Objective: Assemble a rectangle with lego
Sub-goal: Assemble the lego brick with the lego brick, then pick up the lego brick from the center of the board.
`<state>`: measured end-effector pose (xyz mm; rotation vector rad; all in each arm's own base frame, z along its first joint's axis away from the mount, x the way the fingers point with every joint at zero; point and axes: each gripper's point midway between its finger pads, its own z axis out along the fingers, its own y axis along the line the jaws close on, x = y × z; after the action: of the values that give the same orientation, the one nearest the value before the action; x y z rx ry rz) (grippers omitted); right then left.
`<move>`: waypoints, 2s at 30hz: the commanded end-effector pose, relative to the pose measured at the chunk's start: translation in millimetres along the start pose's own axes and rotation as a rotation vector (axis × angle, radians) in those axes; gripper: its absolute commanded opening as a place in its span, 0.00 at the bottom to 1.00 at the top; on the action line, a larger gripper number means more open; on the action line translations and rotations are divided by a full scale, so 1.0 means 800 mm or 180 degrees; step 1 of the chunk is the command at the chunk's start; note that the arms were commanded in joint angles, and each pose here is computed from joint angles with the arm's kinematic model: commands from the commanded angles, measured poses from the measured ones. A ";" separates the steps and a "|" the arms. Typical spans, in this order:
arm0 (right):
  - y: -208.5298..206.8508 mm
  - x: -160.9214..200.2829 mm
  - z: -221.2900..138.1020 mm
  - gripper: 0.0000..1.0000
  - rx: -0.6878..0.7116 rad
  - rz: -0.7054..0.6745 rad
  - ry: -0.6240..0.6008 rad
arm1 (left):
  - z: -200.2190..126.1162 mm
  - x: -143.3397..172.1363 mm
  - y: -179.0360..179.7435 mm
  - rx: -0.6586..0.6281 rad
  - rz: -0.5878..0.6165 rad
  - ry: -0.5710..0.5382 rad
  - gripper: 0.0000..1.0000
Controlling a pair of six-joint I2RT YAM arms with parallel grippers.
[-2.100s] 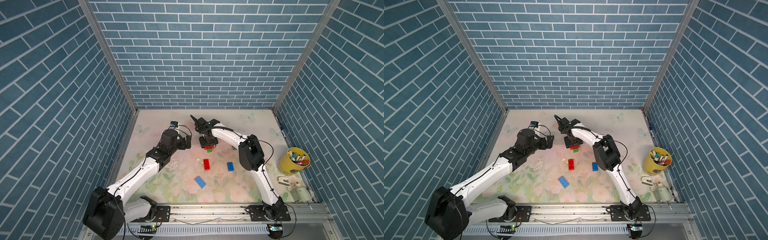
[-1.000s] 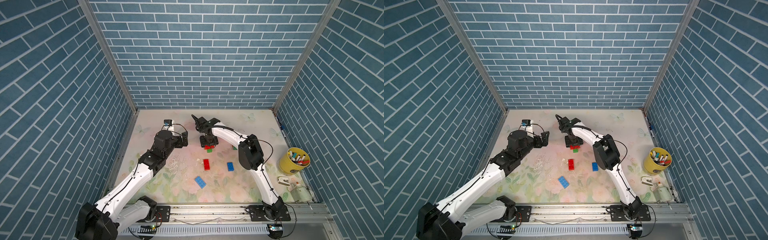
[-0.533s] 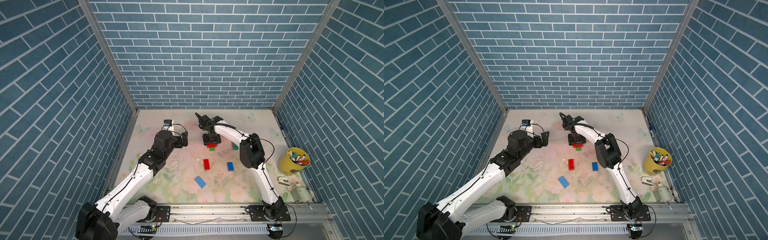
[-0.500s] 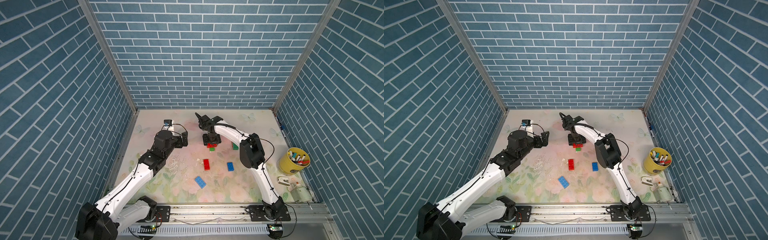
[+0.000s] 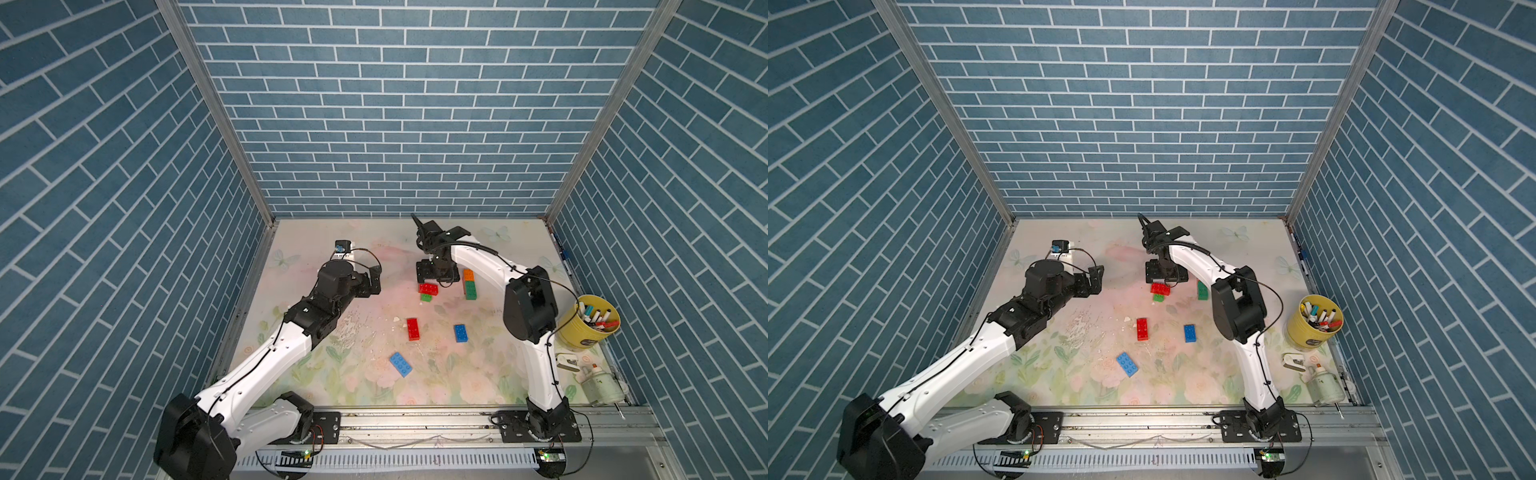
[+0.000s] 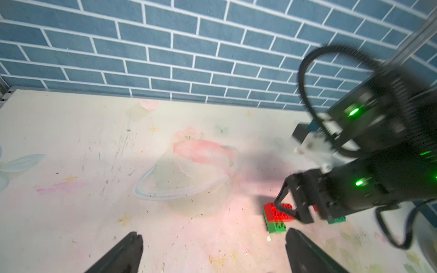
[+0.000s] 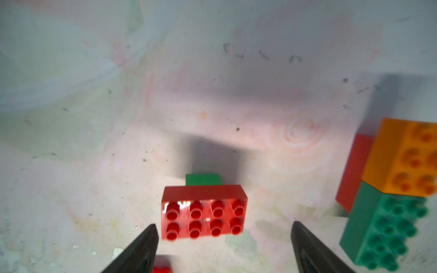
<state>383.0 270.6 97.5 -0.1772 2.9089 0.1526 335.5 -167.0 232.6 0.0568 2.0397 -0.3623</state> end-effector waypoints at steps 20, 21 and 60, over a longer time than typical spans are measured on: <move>-0.116 0.088 -0.102 0.83 -0.0204 0.0231 -0.0548 | 0.077 0.253 -0.132 -0.0732 0.0353 0.1815 0.85; -0.116 0.089 -0.101 0.83 -0.0219 0.0228 -0.0551 | 0.081 0.258 -0.132 -0.0767 0.0362 0.1847 0.83; 0.009 0.077 -0.172 0.79 -0.1778 -0.1994 -0.1857 | -0.014 -0.014 -0.137 0.2499 -0.0216 0.0530 0.03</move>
<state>300.5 224.5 209.7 -0.6223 2.2905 0.7269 335.9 -254.3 246.9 0.3512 2.0649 -0.9730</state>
